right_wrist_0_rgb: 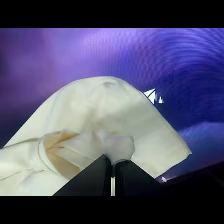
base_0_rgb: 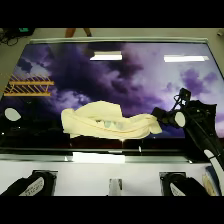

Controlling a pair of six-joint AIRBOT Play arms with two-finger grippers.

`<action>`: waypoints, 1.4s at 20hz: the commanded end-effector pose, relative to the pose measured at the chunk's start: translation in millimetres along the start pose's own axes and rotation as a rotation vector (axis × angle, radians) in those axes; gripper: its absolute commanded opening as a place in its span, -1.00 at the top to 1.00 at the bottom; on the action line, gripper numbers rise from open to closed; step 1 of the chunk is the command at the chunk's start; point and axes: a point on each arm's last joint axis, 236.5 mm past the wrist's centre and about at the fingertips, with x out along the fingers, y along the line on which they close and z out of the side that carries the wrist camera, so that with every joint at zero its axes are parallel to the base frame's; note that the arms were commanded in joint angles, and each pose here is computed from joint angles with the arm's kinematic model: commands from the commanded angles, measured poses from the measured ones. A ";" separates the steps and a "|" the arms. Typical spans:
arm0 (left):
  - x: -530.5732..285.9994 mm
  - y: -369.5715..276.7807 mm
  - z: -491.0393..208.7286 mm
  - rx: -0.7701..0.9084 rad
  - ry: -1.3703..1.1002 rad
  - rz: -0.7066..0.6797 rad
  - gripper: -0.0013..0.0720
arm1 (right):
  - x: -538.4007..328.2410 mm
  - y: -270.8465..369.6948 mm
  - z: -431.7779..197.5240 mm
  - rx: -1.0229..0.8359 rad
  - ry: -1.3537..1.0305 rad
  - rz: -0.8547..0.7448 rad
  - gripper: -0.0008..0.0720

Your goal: Fold the shirts.

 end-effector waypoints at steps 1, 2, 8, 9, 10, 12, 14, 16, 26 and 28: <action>25.7 -4.0 -13.1 -0.086 0.027 -0.064 -0.66 | -0.2 -3.6 -9.0 -0.022 0.039 -0.015 0.91; 34.0 -5.7 -10.4 -0.118 0.020 -0.084 -0.66 | -0.3 -3.4 -10.1 -0.019 0.044 -0.014 0.91; 59.0 -18.4 9.8 -0.223 -0.013 -0.156 -0.65 | -0.5 -5.2 -13.2 -0.018 0.057 -0.022 0.91; 61.2 -18.9 12.2 -0.220 -0.022 -0.153 -0.64 | -0.6 -6.2 -14.4 -0.018 0.062 -0.026 0.91; 63.5 -19.3 12.7 -0.221 -0.022 -0.152 -0.64 | -0.8 -7.3 -15.7 -0.018 0.068 -0.030 0.91; 68.2 -18.2 10.8 -0.224 -0.009 -0.147 -0.39 | -0.9 -8.4 -17.1 -0.019 0.074 -0.035 0.91; 68.3 -17.7 11.8 -0.226 -0.012 -0.147 0.64 | -0.9 -8.4 -17.1 -0.019 0.074 -0.035 0.91; 64.1 -20.7 14.8 -0.219 -0.019 -0.154 0.88 | -1.0 -8.6 -17.2 -0.020 0.074 -0.036 0.91; -426.1 -172.8 117.7 0.348 -1.336 -0.313 0.88 | -253.6 27.7 153.8 -0.337 -0.674 0.041 0.91; -541.4 -195.6 66.3 0.398 -1.624 -0.373 0.88 | -360.3 30.5 167.3 -0.281 -0.891 0.140 0.91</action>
